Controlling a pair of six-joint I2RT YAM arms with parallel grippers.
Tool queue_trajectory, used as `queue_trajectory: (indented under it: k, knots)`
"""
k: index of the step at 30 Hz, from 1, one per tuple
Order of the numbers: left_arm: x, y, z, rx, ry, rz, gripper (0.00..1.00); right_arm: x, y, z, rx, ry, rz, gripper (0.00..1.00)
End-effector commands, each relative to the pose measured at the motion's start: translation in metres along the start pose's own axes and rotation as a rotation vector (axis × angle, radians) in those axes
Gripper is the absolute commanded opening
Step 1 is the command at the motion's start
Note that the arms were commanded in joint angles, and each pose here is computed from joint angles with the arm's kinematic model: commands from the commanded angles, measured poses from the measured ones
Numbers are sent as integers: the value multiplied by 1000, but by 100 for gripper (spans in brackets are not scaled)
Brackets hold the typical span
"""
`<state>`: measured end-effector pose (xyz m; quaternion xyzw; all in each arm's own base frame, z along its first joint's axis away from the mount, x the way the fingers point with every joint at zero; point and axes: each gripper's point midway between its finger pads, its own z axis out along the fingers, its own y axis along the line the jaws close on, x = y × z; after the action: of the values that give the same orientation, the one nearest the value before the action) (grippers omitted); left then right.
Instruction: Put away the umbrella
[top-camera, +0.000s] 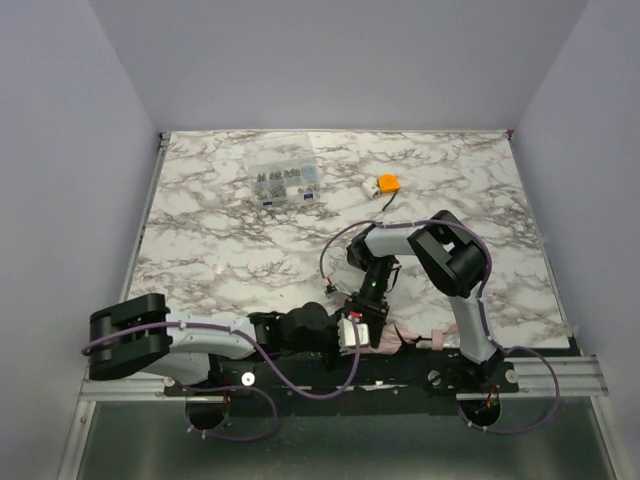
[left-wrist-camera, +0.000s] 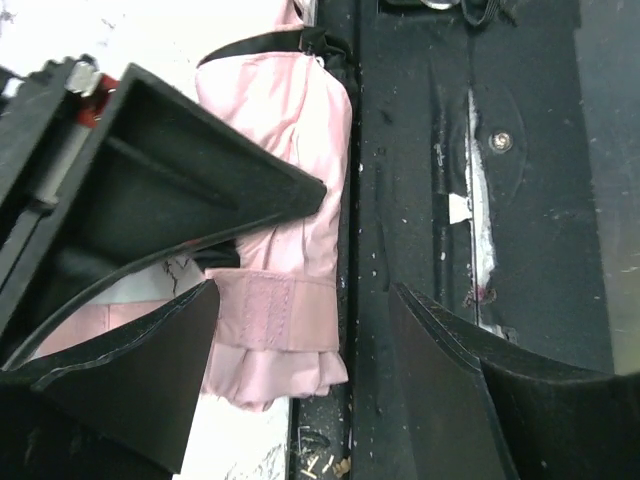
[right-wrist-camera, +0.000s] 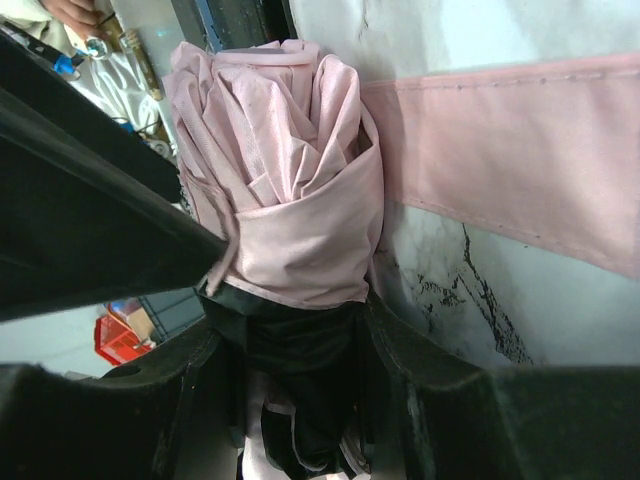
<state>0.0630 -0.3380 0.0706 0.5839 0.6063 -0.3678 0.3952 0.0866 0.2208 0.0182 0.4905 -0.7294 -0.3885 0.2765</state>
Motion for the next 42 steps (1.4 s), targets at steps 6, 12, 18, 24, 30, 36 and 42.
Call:
queue_trajectory:
  k: [6, 12, 18, 24, 30, 36, 42]
  knots:
    - [28, 31, 20, -201, 218, 148, 71, 5, -138, -12, 515, 175, -192, 0]
    - [58, 35, 17, -246, 332, 145, 67, 4, -138, -13, 514, 170, -196, 0]
    - [87, 32, 22, -262, 429, 82, 42, -3, -135, -17, 518, 139, -210, 1]
    - [87, 29, 31, -263, 436, 18, 0, -24, -126, -39, 520, 9, -237, 19]
    - [99, 41, 23, -319, 481, -127, 0, -43, -107, -78, 494, -138, -304, 44]
    - [122, 49, 13, -323, 533, -266, 0, -55, -86, -145, 493, -335, -373, 100]
    - [132, 52, 14, -319, 566, -323, 0, -52, -73, -195, 579, -471, -459, 100]
